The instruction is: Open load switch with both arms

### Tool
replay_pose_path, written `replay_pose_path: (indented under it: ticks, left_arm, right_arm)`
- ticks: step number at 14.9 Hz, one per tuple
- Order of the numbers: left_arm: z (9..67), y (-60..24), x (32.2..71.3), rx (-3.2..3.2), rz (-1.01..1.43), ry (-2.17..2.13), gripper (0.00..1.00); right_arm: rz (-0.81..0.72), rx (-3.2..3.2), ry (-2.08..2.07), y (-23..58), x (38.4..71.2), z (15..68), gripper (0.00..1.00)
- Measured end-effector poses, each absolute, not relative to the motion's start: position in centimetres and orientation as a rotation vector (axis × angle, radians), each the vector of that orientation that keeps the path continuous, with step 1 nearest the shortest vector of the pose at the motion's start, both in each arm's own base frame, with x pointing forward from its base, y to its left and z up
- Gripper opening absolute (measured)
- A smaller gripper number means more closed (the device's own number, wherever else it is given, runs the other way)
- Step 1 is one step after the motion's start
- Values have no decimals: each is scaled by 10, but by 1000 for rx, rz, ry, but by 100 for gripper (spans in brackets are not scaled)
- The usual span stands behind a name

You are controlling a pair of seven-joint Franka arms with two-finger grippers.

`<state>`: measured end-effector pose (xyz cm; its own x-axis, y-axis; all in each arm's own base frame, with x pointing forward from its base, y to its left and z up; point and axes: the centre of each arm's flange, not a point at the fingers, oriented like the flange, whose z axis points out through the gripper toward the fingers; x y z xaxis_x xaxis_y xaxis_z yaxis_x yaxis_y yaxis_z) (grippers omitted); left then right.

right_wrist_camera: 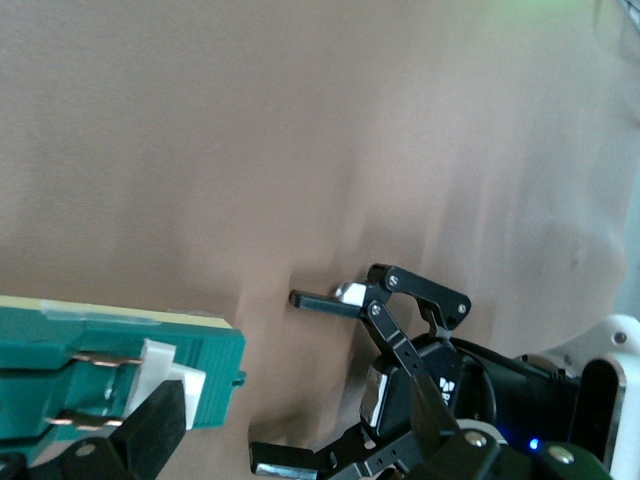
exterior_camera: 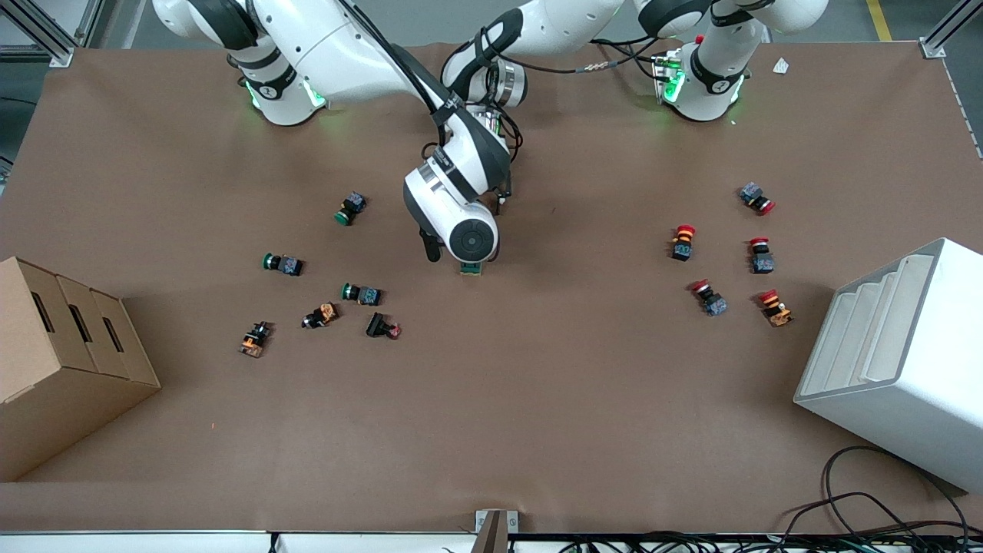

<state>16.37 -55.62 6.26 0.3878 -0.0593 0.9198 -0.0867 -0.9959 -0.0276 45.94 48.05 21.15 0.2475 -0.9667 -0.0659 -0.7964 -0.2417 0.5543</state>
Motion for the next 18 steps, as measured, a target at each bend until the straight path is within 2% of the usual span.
replay_pose_path:
  ticks: [4, 10, 13, 16, 18]
  left_arm:
    - [64, -558, 164, 2602, 1713, -124, 98]
    - [84, -584, 156, 2734, 1573, 57, 99]
    - [114, -614, 168, 2860, 1478, 156, 99]
    - [150, -636, 206, 2953, 1366, 268, 99]
    - [185, -648, 239, 3026, 1199, 388, 99]
  right_arm:
    - [-452, 2427, -1375, 438, 521, 259, 100]
    - [-446, 2855, -812, 263, 623, 362, 100]
    - [-426, 2996, -465, 172, 647, 403, 100]
    - [-417, 3062, -197, 80, 653, 440, 100]
    - [-388, 3078, -98, 31, 652, 461, 100]
